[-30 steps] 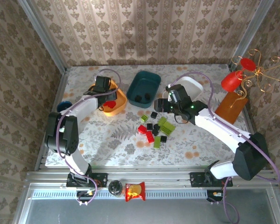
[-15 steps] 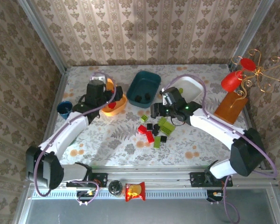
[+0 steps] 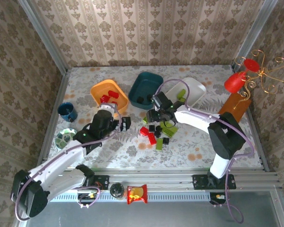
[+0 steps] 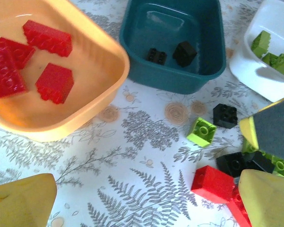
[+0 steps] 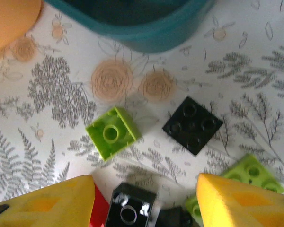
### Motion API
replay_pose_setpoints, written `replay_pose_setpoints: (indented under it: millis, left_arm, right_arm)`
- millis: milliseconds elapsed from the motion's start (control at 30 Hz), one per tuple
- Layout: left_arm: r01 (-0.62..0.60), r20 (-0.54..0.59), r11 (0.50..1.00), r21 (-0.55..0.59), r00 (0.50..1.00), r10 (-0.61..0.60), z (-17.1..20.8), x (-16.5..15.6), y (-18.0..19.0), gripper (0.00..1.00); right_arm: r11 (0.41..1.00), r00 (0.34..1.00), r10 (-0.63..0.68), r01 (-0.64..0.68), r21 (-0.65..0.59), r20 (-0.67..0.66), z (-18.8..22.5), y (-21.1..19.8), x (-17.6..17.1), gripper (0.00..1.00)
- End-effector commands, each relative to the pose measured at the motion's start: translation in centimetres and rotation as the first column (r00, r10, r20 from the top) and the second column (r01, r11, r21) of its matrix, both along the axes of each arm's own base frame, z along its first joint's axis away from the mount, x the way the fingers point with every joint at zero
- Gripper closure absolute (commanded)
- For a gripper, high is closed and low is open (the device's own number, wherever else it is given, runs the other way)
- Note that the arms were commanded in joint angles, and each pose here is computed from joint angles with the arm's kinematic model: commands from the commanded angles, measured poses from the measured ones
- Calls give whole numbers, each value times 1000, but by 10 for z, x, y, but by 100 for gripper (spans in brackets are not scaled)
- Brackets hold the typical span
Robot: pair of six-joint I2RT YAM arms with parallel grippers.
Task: Sort the legos into containers by color
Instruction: Place the lego in the container, then pick up the lego from the center of the table.
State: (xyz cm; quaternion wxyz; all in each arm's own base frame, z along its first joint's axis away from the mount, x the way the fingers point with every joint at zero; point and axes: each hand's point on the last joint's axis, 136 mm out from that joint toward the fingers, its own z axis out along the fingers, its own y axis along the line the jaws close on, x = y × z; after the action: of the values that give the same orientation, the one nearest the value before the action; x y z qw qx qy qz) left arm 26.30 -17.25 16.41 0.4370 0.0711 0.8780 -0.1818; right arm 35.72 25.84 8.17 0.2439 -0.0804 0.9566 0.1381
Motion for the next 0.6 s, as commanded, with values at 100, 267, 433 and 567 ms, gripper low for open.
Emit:
replay_pose_setpoints:
  millis: [100, 267, 433, 567]
  left_arm:
    - [-80, -33, 996, 32, 996, 81, -18, -12, 23, 0]
    - [-93, -31, 995, 43, 995, 94, -17, -14, 28, 0]
    - [-90, -34, 995, 48, 995, 91, -19, -14, 29, 0]
    - [-94, -36, 994, 51, 995, 95, -21, -15, 30, 0]
  right_arm:
    - [985, 988, 147, -142, -99, 48, -4, 35, 13, 36]
    - [975, 986, 164, -157, -161, 31, -20, 39, 24, 41]
    - [953, 978, 209, -202, -225, 8, -34, 40, 26, 43]
    - [931, 969, 245, -240, -276, -18, -46, 41, 17, 44]
